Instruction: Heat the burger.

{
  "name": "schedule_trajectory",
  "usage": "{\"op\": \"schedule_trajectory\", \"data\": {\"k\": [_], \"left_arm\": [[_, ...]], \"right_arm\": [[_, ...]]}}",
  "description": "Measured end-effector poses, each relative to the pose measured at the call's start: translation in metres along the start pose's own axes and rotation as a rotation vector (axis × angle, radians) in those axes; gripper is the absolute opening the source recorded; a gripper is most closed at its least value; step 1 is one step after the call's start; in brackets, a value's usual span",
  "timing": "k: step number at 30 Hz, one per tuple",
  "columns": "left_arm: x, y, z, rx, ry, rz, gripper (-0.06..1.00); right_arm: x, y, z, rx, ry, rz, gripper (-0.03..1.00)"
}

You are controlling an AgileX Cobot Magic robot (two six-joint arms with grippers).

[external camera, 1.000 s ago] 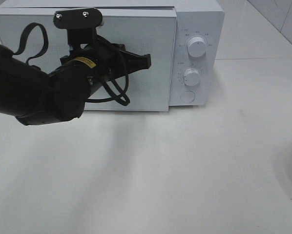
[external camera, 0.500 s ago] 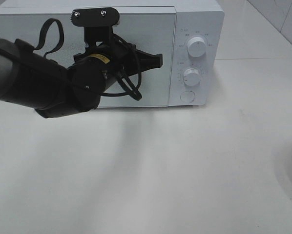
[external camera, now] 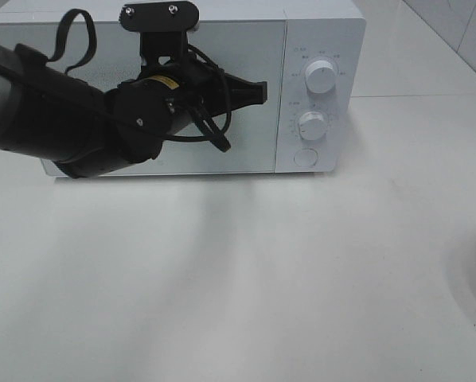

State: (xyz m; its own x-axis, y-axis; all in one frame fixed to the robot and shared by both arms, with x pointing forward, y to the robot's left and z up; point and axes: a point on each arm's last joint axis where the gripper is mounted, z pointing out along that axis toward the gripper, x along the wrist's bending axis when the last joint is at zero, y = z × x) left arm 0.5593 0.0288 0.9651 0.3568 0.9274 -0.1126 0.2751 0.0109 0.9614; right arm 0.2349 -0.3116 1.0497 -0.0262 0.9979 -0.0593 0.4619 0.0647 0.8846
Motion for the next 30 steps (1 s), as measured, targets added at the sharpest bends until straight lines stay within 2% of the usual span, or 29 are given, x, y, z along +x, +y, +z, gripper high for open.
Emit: {"op": "schedule_trajectory", "data": {"k": [6,8,9,10,11,12,13,14,15,16,17,18,19,20,21,25,27,28,30], "left_arm": [[-0.012,0.003,-0.021,0.013,-0.051,0.039,0.00],[-0.017,-0.001,-0.034,0.074,-0.094,0.052,0.00],[-0.017,-0.001,-0.034,0.074,-0.094,0.052,0.00],[-0.017,-0.005,-0.042,0.133,-0.119,0.056,0.02],[-0.017,-0.005,-0.042,0.133,-0.119,0.056,0.02],[-0.017,-0.009,-0.050,0.204,-0.152,0.056,0.07],[-0.018,-0.010,-0.053,0.233,-0.166,0.056,0.23],[-0.018,-0.010,-0.053,0.233,-0.166,0.056,0.23],[-0.019,-0.013,-0.060,0.299,-0.200,0.055,0.34],[-0.020,-0.014,-0.063,0.334,-0.218,0.055,0.58],[-0.020,-0.014,-0.063,0.334,-0.218,0.055,0.58],[-0.022,-0.017,-0.068,0.402,-0.254,0.055,0.80],[-0.023,-0.019,-0.070,0.434,-0.269,0.056,0.88],[-0.023,-0.019,-0.070,0.434,-0.269,0.056,0.88],[-0.025,-0.022,-0.073,0.489,-0.298,0.065,0.95],[-0.021,-0.023,-0.077,0.561,-0.327,0.082,0.96],[-0.007,-0.019,-0.079,0.618,-0.330,0.077,0.95],[-0.007,-0.019,-0.079,0.618,-0.330,0.077,0.95],[0.011,-0.010,-0.082,0.661,-0.317,0.041,0.94]], "right_arm": [[0.000,0.000,0.000,0.000,0.000,0.000,0.72],[0.000,0.000,0.000,0.000,0.000,0.000,0.72],[0.000,0.000,0.000,0.000,0.000,0.000,0.72],[0.000,0.000,0.000,0.000,0.000,0.000,0.72],[0.000,0.000,0.000,0.000,0.000,0.000,0.72],[0.000,0.000,0.000,0.000,0.000,0.000,0.72],[0.000,0.000,0.000,0.000,0.000,0.000,0.72],[0.000,0.000,0.000,0.000,0.000,0.000,0.72],[0.000,0.000,0.000,0.000,0.000,0.000,0.72],[0.000,0.000,0.000,0.000,0.000,0.000,0.72],[0.000,0.000,0.000,0.000,0.000,0.000,0.72],[0.000,0.000,0.000,0.000,0.000,0.000,0.72],[0.000,0.000,0.000,0.000,0.000,0.000,0.72],[0.000,0.000,0.000,0.000,0.000,0.000,0.72],[0.000,0.000,0.000,0.000,0.000,0.000,0.72],[0.000,0.000,0.000,0.000,0.000,0.000,0.72],[0.000,0.000,0.000,0.000,0.000,0.000,0.72],[0.000,0.000,0.000,0.000,0.000,0.000,0.72],[0.000,0.000,0.000,0.000,0.000,0.000,0.72]]}}
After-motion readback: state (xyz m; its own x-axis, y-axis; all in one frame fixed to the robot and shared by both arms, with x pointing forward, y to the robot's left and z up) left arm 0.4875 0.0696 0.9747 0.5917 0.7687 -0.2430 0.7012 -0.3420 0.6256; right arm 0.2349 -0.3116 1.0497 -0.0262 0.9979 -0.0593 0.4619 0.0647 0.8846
